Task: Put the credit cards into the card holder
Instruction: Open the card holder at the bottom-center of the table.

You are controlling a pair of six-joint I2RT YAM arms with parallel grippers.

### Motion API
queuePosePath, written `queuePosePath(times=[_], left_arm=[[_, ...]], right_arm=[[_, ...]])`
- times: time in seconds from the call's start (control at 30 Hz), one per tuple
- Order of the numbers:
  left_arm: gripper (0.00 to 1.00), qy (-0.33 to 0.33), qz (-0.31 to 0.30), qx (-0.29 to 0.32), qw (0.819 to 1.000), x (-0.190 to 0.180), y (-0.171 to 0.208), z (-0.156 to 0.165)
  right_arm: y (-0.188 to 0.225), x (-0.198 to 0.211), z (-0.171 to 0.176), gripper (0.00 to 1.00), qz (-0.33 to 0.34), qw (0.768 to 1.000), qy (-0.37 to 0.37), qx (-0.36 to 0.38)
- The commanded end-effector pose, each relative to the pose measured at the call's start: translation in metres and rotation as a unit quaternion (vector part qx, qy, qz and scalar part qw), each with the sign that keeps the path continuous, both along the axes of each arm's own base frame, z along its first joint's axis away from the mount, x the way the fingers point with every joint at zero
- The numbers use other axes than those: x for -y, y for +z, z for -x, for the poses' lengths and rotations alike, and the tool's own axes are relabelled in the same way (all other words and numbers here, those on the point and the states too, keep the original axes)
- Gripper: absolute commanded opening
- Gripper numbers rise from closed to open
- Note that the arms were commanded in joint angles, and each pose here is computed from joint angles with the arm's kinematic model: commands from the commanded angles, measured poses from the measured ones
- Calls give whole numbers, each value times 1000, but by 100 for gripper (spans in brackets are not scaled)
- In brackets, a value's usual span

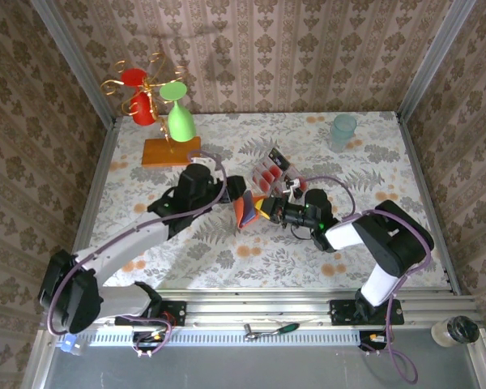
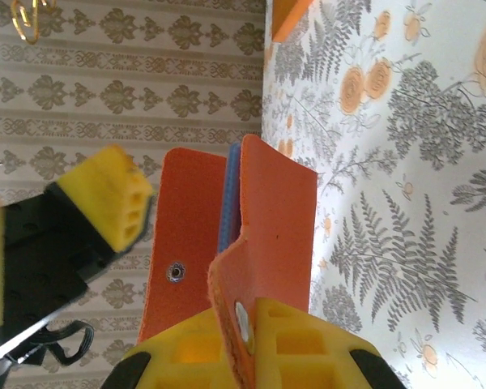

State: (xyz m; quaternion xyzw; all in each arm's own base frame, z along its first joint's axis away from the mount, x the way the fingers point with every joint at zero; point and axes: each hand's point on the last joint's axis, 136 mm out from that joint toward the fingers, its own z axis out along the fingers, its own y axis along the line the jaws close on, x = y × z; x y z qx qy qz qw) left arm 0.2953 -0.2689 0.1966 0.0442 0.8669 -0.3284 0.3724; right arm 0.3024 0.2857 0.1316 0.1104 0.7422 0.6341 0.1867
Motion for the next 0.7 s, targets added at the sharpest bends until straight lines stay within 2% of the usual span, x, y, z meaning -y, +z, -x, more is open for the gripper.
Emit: queuePosePath(times=[0.0, 0.2, 0.67], left_arm=[[68, -34, -141, -47, 988, -17, -48, 21], [68, -48, -195, -70, 977, -21, -68, 27], [50, -44, -229, -97, 968, -36, -109, 38]], right_arm=[[5, -3, 1, 0, -16, 1000, -2, 19], [-5, -2, 3, 0, -8, 1000, -5, 12], [-41, 7, 13, 0, 30, 999, -29, -13]])
